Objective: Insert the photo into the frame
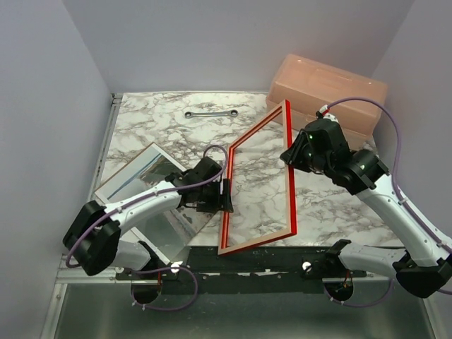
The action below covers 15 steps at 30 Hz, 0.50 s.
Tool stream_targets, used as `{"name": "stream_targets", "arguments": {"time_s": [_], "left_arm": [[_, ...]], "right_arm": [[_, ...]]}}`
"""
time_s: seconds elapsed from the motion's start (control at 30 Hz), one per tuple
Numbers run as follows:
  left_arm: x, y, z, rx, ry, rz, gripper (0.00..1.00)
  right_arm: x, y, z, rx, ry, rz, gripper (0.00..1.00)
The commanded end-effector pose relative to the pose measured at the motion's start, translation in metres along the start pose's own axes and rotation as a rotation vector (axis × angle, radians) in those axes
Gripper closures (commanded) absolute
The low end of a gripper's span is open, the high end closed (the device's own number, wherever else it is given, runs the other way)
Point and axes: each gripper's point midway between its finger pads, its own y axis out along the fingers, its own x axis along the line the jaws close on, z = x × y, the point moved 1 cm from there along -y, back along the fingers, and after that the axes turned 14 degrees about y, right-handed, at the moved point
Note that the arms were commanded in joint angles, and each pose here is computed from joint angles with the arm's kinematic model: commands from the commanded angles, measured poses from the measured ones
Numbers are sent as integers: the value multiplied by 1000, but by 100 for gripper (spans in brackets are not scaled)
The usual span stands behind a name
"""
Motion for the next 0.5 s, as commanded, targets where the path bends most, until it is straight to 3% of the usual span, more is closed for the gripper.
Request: {"name": "stream_targets", "arguments": {"time_s": [0.0, 0.47], "left_arm": [[-12, 21, -3, 56, -32, 105, 35], [25, 54, -1, 151, -64, -27, 42]], "right_arm": [[-44, 17, 29, 97, -122, 167, 81], [-58, 21, 27, 74, -147, 216, 80]]}}
